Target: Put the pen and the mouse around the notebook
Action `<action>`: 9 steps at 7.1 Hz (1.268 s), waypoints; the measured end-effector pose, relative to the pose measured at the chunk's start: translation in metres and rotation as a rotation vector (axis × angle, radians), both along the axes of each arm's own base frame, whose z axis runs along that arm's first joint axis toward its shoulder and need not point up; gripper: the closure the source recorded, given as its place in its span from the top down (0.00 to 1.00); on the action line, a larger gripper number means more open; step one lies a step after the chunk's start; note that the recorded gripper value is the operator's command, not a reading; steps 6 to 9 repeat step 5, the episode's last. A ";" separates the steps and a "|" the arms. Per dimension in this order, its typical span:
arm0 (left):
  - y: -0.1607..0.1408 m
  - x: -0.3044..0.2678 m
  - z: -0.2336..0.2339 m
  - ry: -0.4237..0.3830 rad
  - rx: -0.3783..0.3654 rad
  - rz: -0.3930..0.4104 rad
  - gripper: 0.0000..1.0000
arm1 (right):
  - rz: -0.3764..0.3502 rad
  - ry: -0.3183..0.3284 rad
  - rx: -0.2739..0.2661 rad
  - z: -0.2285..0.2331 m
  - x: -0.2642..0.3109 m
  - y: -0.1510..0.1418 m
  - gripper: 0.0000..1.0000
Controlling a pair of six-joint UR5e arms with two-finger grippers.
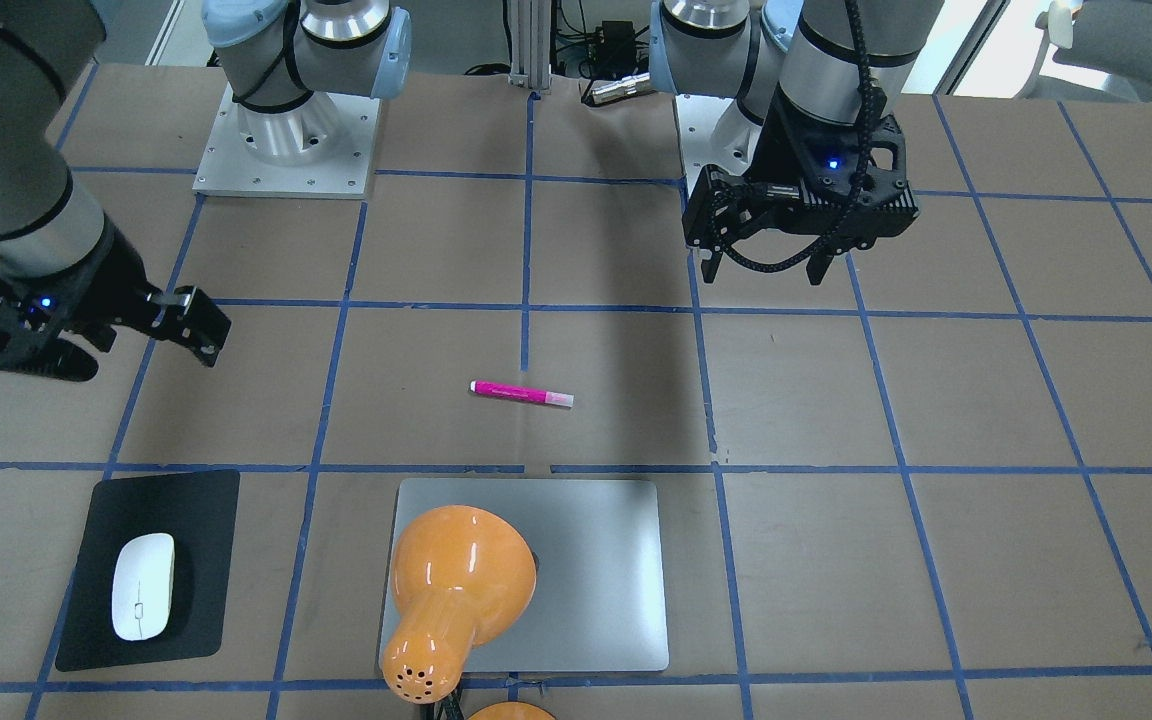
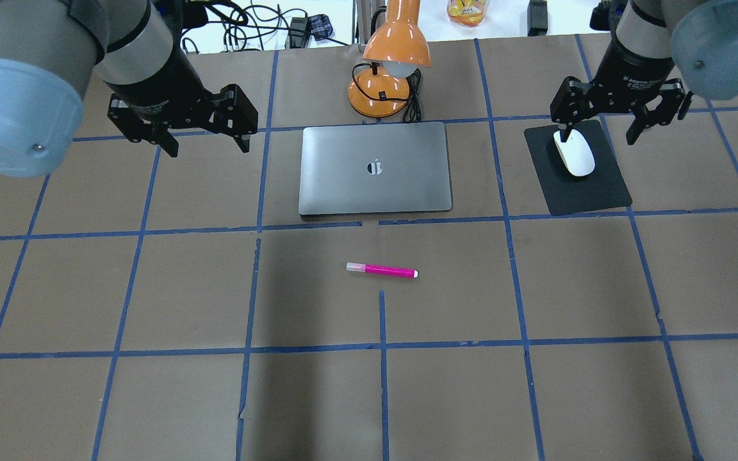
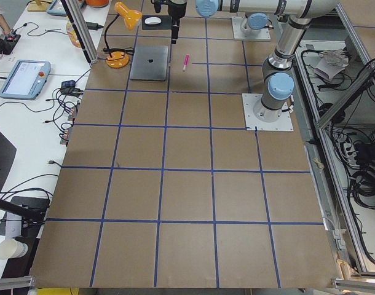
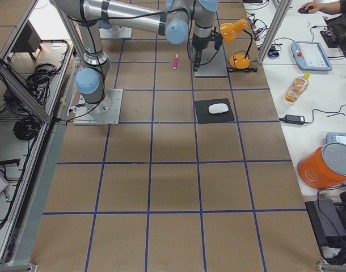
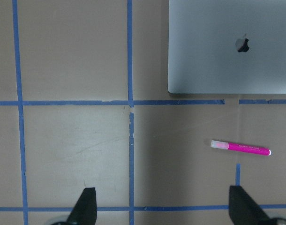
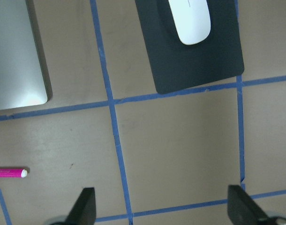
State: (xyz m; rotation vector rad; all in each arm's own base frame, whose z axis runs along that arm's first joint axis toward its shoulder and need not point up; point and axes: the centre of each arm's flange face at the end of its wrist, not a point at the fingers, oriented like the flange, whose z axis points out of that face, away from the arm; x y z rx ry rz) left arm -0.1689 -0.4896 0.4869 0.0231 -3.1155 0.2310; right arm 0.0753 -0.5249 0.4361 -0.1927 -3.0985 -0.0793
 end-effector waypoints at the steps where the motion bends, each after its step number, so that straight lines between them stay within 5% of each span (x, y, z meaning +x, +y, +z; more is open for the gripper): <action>1: 0.001 0.000 -0.001 0.001 -0.003 0.009 1.00 | 0.002 -0.001 -0.005 0.007 0.005 0.021 1.00; 9: 0.009 0.001 -0.006 0.003 0.063 0.050 1.00 | 0.008 0.002 -0.035 0.024 0.008 0.036 1.00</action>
